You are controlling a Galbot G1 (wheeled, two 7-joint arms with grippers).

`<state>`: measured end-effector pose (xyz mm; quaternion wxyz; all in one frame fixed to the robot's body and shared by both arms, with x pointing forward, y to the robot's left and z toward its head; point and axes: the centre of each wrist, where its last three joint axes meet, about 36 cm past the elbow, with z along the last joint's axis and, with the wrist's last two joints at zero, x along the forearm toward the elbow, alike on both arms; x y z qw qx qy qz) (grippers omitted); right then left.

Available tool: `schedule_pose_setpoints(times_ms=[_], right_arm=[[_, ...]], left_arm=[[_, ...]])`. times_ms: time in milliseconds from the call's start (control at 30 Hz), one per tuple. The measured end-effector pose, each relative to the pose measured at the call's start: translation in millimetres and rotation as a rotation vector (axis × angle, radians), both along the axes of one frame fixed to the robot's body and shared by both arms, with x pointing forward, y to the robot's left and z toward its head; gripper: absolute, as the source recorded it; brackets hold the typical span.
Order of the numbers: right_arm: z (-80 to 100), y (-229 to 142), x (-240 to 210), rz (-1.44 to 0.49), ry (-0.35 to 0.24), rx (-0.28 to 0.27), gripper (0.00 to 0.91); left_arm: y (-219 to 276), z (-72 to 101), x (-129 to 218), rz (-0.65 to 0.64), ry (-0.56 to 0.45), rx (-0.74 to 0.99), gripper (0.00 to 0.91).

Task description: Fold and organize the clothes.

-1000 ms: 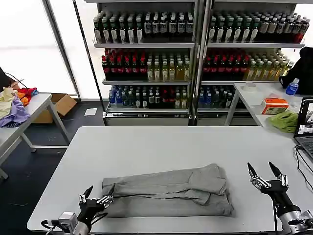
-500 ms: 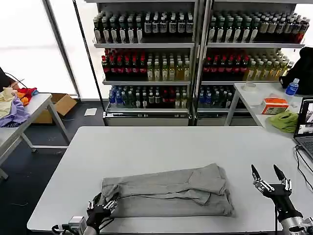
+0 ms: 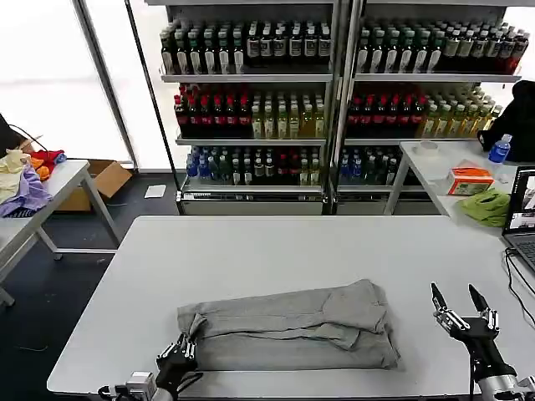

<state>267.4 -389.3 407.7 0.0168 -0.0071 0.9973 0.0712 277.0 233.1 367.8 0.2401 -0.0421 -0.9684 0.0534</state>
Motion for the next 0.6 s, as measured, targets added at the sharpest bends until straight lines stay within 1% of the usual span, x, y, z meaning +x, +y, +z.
schedule_pose_setpoints(times_ms=[133, 233, 433, 600], right_arm=[[1.3, 1, 0, 0.001, -0.006, 0.005, 0.907], [1.4, 0, 2, 0.001, -0.009, 0.004, 0.907], [0.0, 4, 4, 0.003, -0.017, 0.022, 0.907], [-4.6, 7, 3, 0.009, -0.015, 0.03, 0.907]], left_arm=[[8, 3.9, 0, 0.008, -0.012, -0.005, 0.01], [25, 9.6, 0, 0.026, -0.029, 0.012, 0.0], [85, 27.7, 9, 0.104, -0.096, 0.128, 0.01], [148, 48.7, 16, 0.167, -0.136, 0.241, 0.0]])
